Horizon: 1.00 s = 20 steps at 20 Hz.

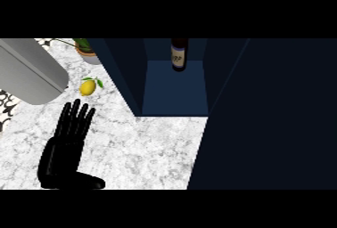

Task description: Pick up the wine, place it into the cabinet and close the cabinet

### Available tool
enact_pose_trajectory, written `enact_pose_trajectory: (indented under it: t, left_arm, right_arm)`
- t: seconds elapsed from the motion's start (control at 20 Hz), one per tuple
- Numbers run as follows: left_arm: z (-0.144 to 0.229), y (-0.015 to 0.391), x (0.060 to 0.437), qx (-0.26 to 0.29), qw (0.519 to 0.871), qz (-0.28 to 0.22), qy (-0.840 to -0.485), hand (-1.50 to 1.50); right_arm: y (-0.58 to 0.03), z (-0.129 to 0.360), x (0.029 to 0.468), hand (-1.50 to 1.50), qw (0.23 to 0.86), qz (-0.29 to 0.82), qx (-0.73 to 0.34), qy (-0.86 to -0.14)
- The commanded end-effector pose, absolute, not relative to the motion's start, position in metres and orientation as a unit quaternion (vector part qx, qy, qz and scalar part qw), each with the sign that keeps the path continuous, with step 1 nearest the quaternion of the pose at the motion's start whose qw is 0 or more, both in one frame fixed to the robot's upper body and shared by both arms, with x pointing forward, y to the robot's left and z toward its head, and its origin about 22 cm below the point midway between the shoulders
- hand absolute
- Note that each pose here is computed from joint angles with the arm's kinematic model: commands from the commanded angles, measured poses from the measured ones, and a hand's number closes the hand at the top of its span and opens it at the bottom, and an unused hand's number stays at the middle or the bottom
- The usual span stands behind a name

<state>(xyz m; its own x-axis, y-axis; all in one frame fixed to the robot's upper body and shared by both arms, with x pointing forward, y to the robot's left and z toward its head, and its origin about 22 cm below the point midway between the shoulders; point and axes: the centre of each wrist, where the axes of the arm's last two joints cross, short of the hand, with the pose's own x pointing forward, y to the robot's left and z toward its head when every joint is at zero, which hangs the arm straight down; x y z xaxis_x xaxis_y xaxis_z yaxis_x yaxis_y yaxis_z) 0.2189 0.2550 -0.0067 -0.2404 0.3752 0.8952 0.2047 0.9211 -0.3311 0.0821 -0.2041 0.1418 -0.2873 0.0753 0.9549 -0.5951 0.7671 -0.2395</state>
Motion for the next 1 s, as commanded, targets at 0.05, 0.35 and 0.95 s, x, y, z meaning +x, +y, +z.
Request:
enact_pose_trajectory:
  t: [0.05,0.35,0.95]
  left_arm:
    - [0.010,0.294,0.216,-0.168,0.577,0.079,-0.795,-1.50]
    - [0.014,0.324,0.197,-0.159,0.584,0.067,-0.793,-1.50]
    - [0.021,0.359,0.208,-0.175,0.586,0.061,-0.789,-1.50]
  right_arm:
    - [-0.197,0.188,0.057,1.50,0.540,0.273,0.236,-0.760]
    - [-0.191,0.196,0.053,1.50,0.528,0.277,0.248,-0.763]
    - [-0.166,0.180,0.075,1.50,0.521,0.278,0.292,-0.752]
